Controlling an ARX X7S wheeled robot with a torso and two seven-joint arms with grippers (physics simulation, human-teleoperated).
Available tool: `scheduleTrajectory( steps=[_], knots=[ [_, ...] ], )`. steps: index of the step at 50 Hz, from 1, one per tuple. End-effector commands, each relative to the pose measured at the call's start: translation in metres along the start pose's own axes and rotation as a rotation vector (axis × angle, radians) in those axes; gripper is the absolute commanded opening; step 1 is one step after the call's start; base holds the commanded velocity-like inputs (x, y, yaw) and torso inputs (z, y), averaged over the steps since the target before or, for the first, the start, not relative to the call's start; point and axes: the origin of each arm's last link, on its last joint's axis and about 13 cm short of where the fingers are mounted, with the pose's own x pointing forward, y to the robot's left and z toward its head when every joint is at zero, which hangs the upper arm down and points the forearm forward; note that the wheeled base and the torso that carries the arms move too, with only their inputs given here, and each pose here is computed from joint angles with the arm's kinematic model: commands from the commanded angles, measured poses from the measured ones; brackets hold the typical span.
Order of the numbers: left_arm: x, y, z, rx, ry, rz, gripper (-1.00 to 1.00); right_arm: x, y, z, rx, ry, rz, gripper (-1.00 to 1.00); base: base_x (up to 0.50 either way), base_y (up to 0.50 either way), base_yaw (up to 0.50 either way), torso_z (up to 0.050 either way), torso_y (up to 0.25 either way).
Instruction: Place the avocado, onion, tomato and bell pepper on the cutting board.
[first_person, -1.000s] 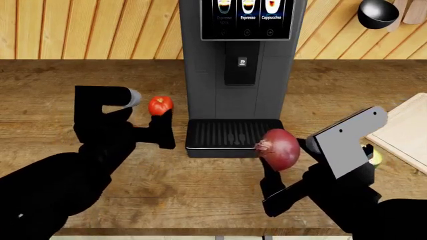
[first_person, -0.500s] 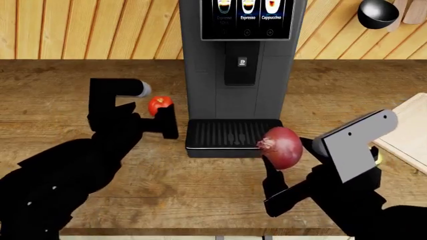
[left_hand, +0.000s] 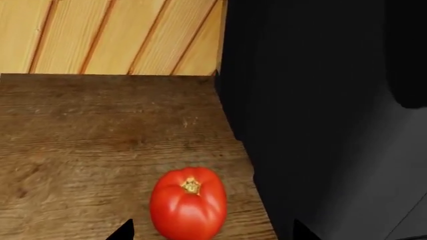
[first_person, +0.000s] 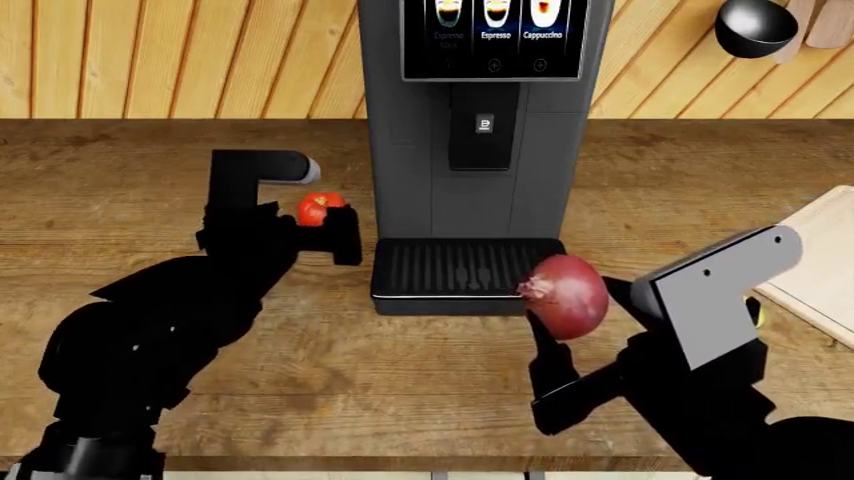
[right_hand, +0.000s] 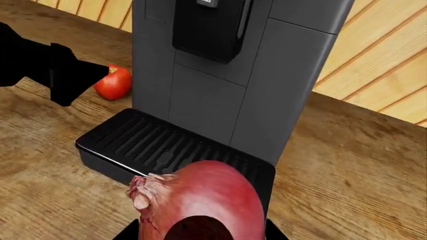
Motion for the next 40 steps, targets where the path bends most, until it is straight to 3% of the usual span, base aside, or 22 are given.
scheduleTrajectory(
  steps=[1,40],
  knots=[
    [0.012,0.001,-0.005,-0.003,0.026,0.009,1.00,0.002,-0.001,0.002,-0.012,-0.005,-0.002,-1.00,0.00,0.00,0.00,0.000,0.000],
    [0.052,0.003,-0.017,0.023,0.064,0.032,1.00,0.009,-0.001,0.001,-0.017,0.002,-0.001,-1.00,0.00,0.00,0.00,0.000,0.000]
  ],
)
